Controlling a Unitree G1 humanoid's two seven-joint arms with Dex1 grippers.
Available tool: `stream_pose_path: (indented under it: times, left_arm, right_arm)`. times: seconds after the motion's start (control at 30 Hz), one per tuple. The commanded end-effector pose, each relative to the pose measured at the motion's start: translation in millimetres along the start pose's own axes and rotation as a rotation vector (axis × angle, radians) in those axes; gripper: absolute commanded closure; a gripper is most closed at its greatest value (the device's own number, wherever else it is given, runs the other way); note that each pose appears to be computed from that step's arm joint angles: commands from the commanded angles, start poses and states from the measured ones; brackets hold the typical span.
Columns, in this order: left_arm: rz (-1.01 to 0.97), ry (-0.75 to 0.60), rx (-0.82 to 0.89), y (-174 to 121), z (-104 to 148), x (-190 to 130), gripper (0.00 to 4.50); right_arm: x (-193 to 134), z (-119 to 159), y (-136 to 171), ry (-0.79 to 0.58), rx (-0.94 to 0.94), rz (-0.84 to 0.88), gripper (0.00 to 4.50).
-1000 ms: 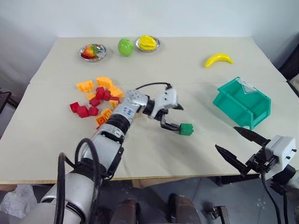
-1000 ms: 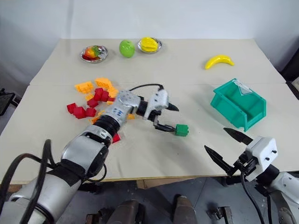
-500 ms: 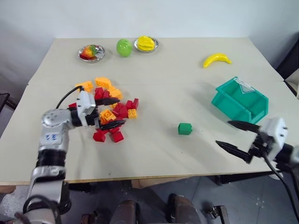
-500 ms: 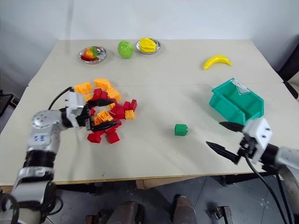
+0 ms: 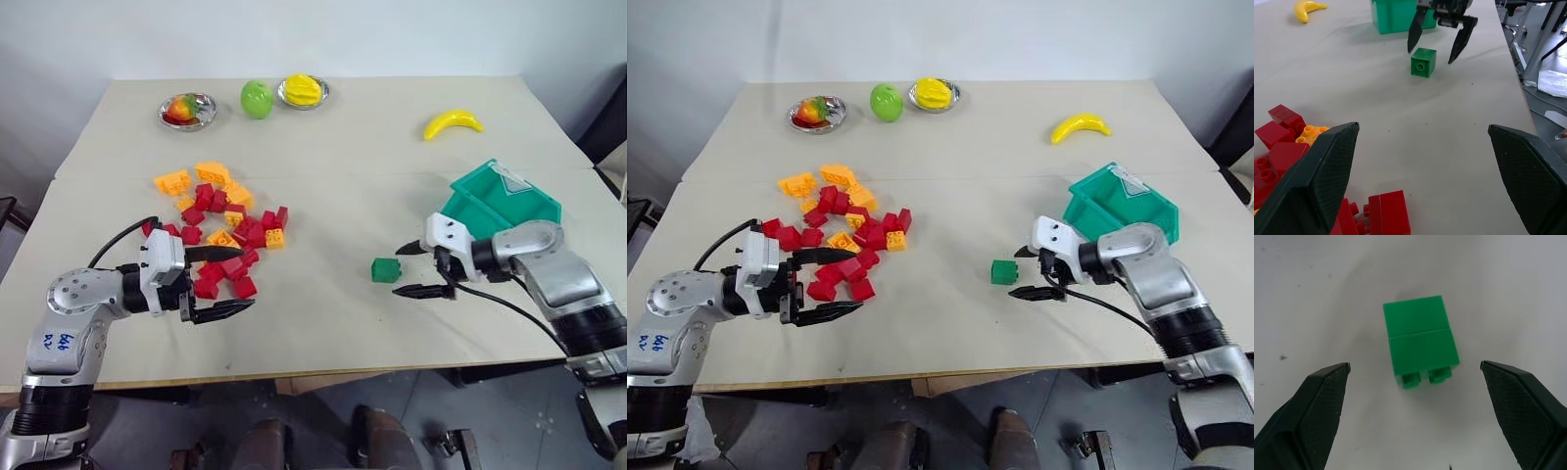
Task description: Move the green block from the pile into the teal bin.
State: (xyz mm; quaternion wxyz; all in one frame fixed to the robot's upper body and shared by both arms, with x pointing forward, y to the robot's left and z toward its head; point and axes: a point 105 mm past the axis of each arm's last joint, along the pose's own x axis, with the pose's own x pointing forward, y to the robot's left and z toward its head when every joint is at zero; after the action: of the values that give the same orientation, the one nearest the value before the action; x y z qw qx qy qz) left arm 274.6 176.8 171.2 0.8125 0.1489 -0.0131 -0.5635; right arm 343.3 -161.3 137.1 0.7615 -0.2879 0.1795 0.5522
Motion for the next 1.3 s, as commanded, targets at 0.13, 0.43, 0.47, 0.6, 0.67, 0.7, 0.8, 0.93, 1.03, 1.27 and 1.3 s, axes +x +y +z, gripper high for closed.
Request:
stream_pose_path:
  times: [0.13,0.43,0.47,0.6,0.67,0.7,0.8,0.93,1.03,1.27,1.3]
  left_arm:
    - [-0.014,-0.021,0.031,-2.5,8.4,2.8,0.00]
    - [-0.024,-0.052,0.027,3.3,8.8,5.7,0.00]
    - [-0.025,-0.067,0.021,3.6,9.8,8.1,0.00]
    - [0.042,-0.108,0.033,16.1,12.3,16.0,0.00]
    - [0.108,-0.144,0.037,27.4,16.7,18.5,0.00]
    - [0.155,-0.167,0.042,34.7,20.0,20.9,0.00]
    - [0.219,-0.231,0.044,44.2,28.3,28.6,0.00]
    - [0.253,-0.281,0.030,47.5,33.1,38.8,0.00]
    - [0.249,-0.285,0.027,46.0,32.0,41.3,0.00]
    - [0.235,-0.299,0.021,39.6,32.0,42.1,0.00]
    - [0.234,-0.298,0.021,38.4,32.2,41.0,0.00]
  right_arm:
    - [7.6,3.9,-7.7,-0.037,-0.038,-0.030,0.41]
    - [-3.2,9.0,-11.5,-0.179,-0.018,-0.144,3.01]
    - [-9.2,11.4,-12.1,-0.223,-0.008,-0.180,3.01]
    - [-46.1,22.1,-24.3,-0.402,0.030,-0.421,3.01]
    - [-68.7,23.0,-35.7,-0.457,0.068,-0.576,3.01]
    - [-83.5,19.9,-44.3,-0.468,0.100,-0.673,3.01]
    - [-115.8,7.5,-61.1,-0.441,0.150,-0.864,3.01]
    - [-147.5,-14.5,-82.2,-0.326,0.198,-1.038,3.01]
    - [-159.4,-23.5,-93.4,-0.271,0.222,-1.099,3.01]
    - [-162.7,-34.5,-108.4,-0.241,0.288,-1.115,2.66]
    - [-161.8,-34.8,-107.9,-0.235,0.278,-1.099,2.27]
